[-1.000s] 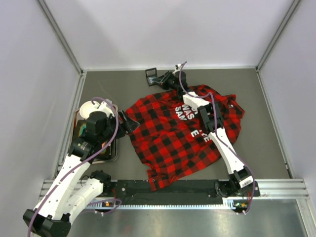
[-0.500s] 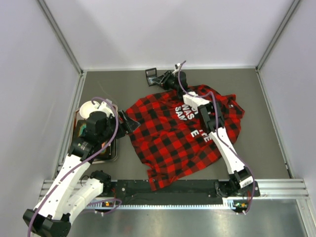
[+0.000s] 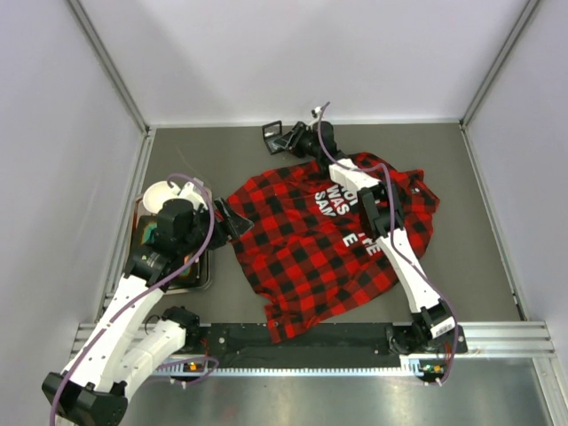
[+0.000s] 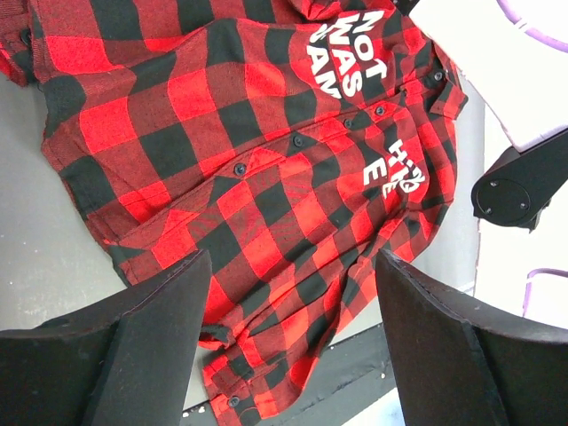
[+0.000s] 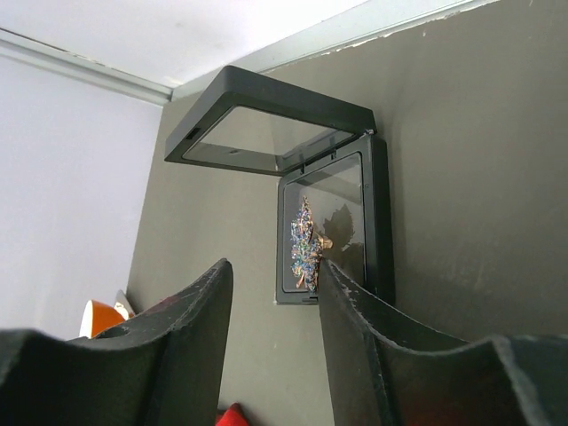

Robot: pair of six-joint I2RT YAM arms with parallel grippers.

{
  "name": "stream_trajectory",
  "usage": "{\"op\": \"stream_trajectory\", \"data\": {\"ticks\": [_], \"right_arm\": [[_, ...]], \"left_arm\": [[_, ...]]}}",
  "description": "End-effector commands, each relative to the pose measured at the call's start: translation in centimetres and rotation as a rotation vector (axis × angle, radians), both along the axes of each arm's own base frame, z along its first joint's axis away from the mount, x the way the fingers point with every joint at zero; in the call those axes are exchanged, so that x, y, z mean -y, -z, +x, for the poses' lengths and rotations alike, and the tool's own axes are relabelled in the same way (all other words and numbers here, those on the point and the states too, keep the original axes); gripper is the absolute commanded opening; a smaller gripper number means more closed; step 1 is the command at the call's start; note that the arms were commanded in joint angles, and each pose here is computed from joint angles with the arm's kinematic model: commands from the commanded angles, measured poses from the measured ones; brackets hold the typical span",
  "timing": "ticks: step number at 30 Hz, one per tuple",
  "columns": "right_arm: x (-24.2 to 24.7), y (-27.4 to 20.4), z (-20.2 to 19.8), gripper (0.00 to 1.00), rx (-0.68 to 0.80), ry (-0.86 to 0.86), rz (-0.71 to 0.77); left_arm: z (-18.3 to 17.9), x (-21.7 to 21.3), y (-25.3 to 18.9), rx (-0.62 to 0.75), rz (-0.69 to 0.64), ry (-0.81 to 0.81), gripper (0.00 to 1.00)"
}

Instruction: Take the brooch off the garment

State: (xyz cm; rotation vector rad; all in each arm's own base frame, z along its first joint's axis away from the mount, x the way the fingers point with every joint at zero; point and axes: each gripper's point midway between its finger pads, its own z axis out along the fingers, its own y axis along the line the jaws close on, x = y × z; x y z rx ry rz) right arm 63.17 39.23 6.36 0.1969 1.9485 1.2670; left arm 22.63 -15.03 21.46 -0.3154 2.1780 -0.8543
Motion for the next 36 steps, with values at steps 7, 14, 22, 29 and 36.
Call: {"op": "stream_trajectory", "data": {"ticks": [7,14,22,29,36], "right_arm": [[0.5,-8.7,1.0,0.47,0.187,0.019,-0.060],[0.8,-9.8,1.2,0.48,0.216,0.034,-0.085],[3.9,-14.3,2.0,0.48,0.279,0.095,-0.154],[8.1,-19.7,-2.8,0.62,0.293,0.044,-0.391],[19.2,-24.6,-16.4,0.74,0.294,0.139,-0.740]], "left_arm": [[0.7,0.5,-2.7,0.066,-0.035,0.011,0.79],[0.7,0.5,-2.7,0.063,-0.035,0.012,0.79],[0.7,0.4,-2.9,0.067,-0.030,0.007,0.79],[0.9,0.6,-3.9,0.078,-0.040,0.017,0.80],[0.6,1.0,-6.0,0.121,-0.048,0.054,0.81]]}}
